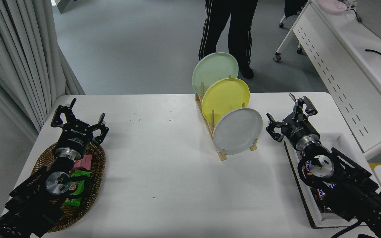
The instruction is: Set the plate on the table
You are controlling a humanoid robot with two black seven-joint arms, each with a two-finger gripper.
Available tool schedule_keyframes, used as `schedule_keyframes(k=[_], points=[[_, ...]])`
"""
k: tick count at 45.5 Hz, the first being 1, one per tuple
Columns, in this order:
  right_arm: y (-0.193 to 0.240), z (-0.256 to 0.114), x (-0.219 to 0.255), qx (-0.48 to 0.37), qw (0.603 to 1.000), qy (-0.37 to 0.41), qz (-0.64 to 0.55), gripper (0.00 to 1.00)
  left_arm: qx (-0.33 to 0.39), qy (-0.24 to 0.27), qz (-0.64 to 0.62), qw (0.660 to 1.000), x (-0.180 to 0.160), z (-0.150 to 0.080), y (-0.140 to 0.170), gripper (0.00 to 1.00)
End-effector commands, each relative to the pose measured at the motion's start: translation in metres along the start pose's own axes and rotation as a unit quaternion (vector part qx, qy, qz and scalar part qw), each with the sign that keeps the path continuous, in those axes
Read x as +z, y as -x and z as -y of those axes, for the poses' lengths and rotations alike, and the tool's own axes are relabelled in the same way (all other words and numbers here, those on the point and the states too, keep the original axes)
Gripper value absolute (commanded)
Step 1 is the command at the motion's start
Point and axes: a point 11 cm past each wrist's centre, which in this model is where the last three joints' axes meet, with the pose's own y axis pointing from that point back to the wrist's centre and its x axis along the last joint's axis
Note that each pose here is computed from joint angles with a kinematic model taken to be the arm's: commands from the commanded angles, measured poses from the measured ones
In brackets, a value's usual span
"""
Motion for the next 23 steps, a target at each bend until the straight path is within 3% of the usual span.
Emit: schedule_keyframes(k=[1, 23], points=[[0.021, -0.003, -0.011, -0.063, 0.993, 0.045, -0.089, 1.0, 0.0, 0.0, 0.0, 1.0, 0.0, 0.0, 0.0, 1.0], [0.036, -0.046, -0.026, -0.14, 0.958, 0.16, -0.19, 1.0, -0.001, 0.0, 0.0, 1.0, 0.0, 0.0, 0.0, 1.0]])
